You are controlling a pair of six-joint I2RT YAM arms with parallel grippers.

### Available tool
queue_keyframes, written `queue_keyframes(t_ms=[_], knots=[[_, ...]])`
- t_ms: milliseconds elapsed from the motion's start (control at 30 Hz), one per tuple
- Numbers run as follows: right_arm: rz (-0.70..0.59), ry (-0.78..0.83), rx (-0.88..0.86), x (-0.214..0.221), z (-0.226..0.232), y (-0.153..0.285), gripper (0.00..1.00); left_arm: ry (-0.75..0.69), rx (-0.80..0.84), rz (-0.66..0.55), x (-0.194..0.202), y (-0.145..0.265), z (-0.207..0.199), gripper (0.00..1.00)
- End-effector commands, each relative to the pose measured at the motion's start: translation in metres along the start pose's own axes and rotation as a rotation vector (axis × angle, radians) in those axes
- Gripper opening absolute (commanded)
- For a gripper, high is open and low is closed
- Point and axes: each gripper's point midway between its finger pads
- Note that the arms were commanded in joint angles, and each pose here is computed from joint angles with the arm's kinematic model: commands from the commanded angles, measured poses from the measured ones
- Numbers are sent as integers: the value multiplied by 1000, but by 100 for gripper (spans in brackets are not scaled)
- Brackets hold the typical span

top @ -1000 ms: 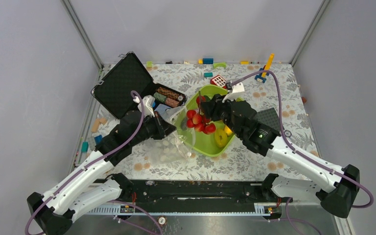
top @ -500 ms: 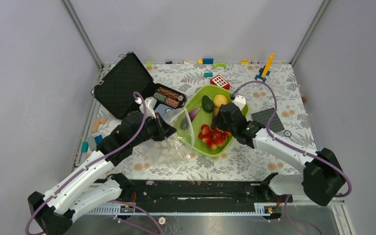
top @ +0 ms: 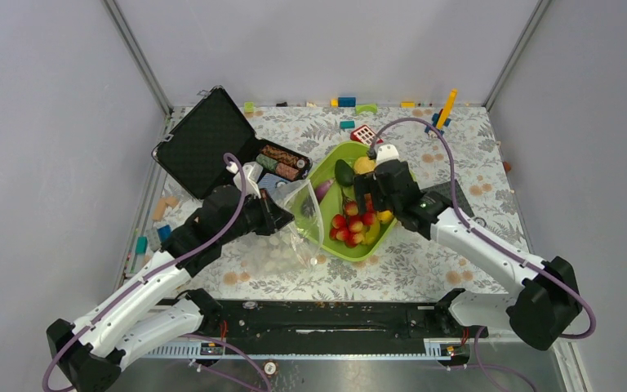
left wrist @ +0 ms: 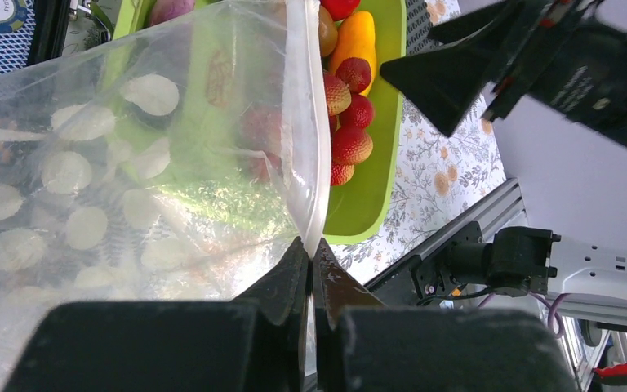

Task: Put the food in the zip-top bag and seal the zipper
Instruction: Place the fake fruit in the bin, then pick up the fake fruit from the bin.

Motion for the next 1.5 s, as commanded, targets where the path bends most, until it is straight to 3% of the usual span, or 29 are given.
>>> queue_keyframes(t_ms=[0, 100, 200, 467, 900, 1367, 1467], knots=[[-21, 384, -16, -37, 1, 9, 100, -34, 15, -18, -8, -2, -2, 0], [72, 569, -139, -36, 21, 3, 100, -48, 29, -11, -7, -2, -5, 0], [143, 653, -171, -45, 30, -13, 100, -61, 36, -10, -7, 1, -6, 0], [389, 588, -437, -20, 76, -49, 97, -58, -17, -35, -7, 9, 4, 0], [554, 342, -211, 15, 60, -103, 79, -72, -42, -45, -7, 14, 9, 0], [616, 257, -151, 38, 57, -124, 62, -55, -42, -47, -5, 13, 10, 0], [629, 248, -153, 43, 56, -123, 51, -54, -43, -49, -6, 13, 10, 0]])
Point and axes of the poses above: each gripper's point midway between its finger pads, its own y axis back along the fingers, its own z axis along the line the jaws close on, x = y × z, and after that the axes turned 15 degrees about -y, right-handed
